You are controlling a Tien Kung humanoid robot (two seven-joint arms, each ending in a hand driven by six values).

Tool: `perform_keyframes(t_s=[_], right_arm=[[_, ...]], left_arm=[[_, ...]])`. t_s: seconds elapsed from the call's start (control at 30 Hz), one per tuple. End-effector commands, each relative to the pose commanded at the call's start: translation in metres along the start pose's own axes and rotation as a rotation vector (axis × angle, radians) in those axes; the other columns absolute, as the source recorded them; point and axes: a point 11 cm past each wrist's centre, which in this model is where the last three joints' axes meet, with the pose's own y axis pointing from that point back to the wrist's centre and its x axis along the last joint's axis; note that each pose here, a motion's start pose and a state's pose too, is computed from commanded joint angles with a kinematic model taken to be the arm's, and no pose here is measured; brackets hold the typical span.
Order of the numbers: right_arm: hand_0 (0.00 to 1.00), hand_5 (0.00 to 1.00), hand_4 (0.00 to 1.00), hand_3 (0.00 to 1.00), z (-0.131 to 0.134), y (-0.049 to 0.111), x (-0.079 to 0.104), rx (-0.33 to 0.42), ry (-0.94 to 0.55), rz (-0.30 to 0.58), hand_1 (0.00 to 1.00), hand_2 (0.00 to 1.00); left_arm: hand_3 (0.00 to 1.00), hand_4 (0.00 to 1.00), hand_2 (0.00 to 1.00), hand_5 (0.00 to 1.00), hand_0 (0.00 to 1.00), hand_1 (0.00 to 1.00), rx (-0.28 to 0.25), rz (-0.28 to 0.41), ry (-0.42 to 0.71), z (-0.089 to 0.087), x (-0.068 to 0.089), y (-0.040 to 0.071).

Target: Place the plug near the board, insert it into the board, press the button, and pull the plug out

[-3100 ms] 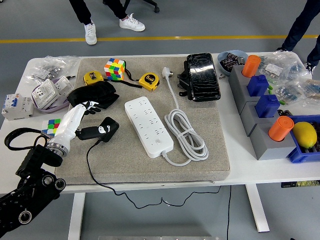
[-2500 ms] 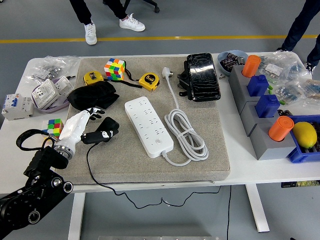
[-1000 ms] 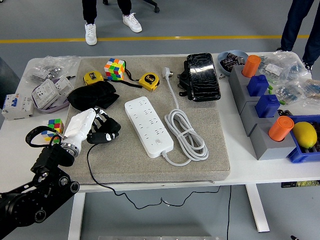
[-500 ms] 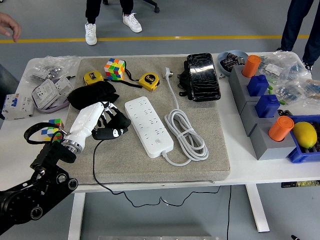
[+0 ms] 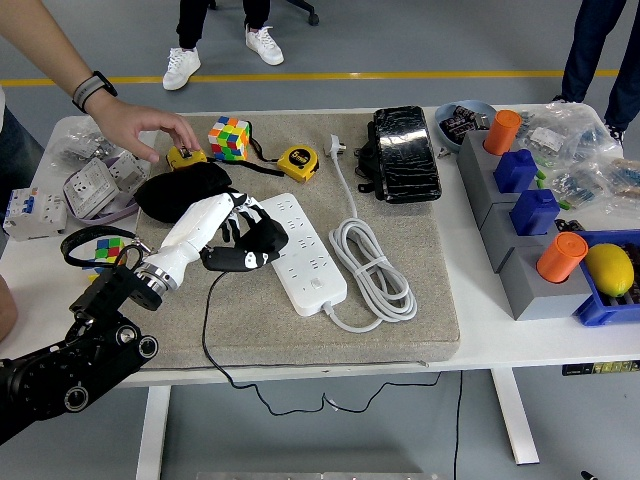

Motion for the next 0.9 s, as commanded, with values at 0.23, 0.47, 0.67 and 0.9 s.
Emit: perform_keyframes(t_s=[0.23, 0.47, 0.67, 0.9], right_arm=[[0.57, 0.531, 0.958, 0.55, 0.001, 0.0, -0.001, -0.002, 0.001, -0.002, 0.646, 0.627], [0.571, 0.53, 0.958, 0.55, 0.001, 0.0, -0.001, -0.001, -0.001, -0.002, 0.646, 0.627], [0.57, 0.53, 0.958, 0.55, 0.0, 0.0, -0.001, -0.001, 0.0, -0.003, 0.645, 0.627], [0.57, 0.529, 0.958, 0.55, 0.0, 0.0, -0.002, 0.002, 0.002, -0.006, 0.645, 0.627]], left_arm=[[0.508, 0.824, 0.299, 0.076, 0.214, 0.242, 0.003, -0.04, -0.025, 0.0, -0.009, -0.005], [0.509, 0.823, 0.3, 0.08, 0.215, 0.243, 0.022, -0.057, -0.041, -0.005, -0.015, -0.008], [0.509, 0.822, 0.299, 0.085, 0.215, 0.242, 0.035, -0.056, -0.047, -0.009, -0.016, -0.01], [0.508, 0.824, 0.299, 0.087, 0.217, 0.243, 0.039, -0.06, -0.056, -0.011, -0.018, -0.01]])
